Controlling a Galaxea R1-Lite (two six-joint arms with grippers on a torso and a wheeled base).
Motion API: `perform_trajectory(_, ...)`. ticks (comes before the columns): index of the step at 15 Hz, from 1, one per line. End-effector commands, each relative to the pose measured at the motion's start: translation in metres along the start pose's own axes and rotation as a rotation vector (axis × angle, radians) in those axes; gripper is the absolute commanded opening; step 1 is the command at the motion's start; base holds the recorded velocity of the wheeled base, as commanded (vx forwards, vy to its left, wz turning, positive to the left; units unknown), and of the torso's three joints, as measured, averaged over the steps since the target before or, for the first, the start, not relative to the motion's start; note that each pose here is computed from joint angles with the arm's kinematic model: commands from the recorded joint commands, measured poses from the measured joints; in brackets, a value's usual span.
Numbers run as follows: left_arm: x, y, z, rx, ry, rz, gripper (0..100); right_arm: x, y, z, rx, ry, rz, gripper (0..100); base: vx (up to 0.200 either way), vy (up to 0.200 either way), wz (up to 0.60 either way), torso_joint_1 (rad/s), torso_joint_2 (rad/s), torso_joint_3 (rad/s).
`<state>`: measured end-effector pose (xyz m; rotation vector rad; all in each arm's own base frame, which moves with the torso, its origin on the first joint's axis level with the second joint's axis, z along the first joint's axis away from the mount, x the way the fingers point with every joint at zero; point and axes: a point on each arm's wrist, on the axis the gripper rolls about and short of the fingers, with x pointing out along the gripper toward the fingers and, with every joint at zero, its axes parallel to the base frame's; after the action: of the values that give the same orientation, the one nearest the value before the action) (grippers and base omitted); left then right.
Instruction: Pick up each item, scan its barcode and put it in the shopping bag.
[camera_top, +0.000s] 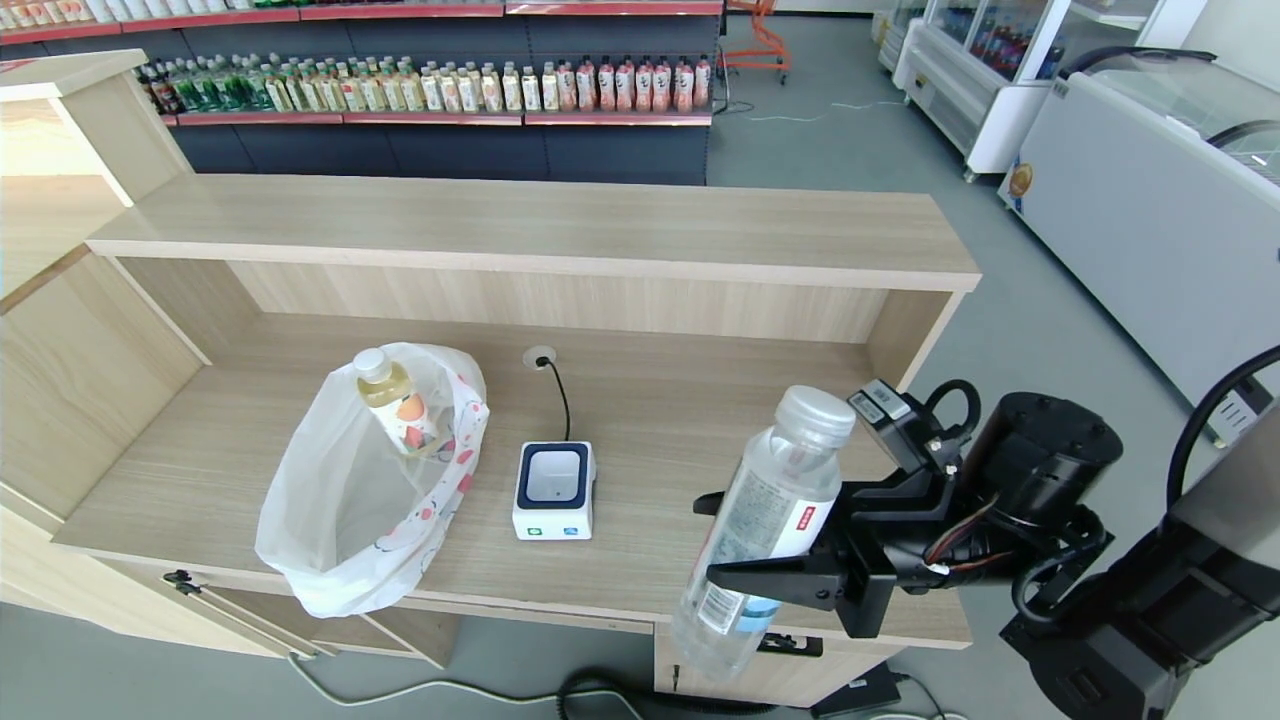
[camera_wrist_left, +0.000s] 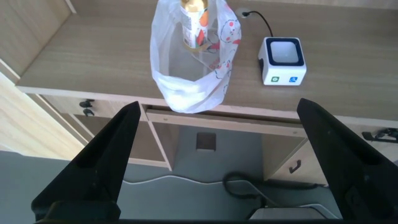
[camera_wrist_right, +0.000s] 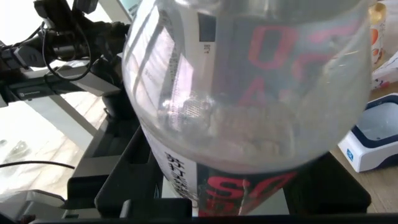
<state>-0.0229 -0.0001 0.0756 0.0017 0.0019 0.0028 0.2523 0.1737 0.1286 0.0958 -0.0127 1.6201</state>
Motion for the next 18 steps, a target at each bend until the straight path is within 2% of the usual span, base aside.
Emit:
perform_trajectory(1,0.0,0.0,0.0,0.0,0.0,0.0,100,-0.001,0.0,0.0,0.002,0.001,-0.001,0,0.0,0.0,0.0,0.0,0.0,0.0)
perform_trajectory(15,0.0,0.0,0.0,0.0,0.0,0.0,100,-0.005,0.001,0.001,-0.002,0.0,-0.015,0,0.0,0.0,0.0,0.0,0.0,0.0)
perform_trajectory(17,0.0,0.0,0.0,0.0,0.0,0.0,100,-0.017,0.003,0.012,-0.035,-0.02,-0.08,0,0.0,0.0,0.0,0.0,0.0,0.0)
perform_trajectory(18,0.0,0.0,0.0,0.0,0.0,0.0,100,-0.044,0.004,0.033,-0.011,-0.039,-0.348,0,0.0,0.0,0.0,0.0,0.0,0.0)
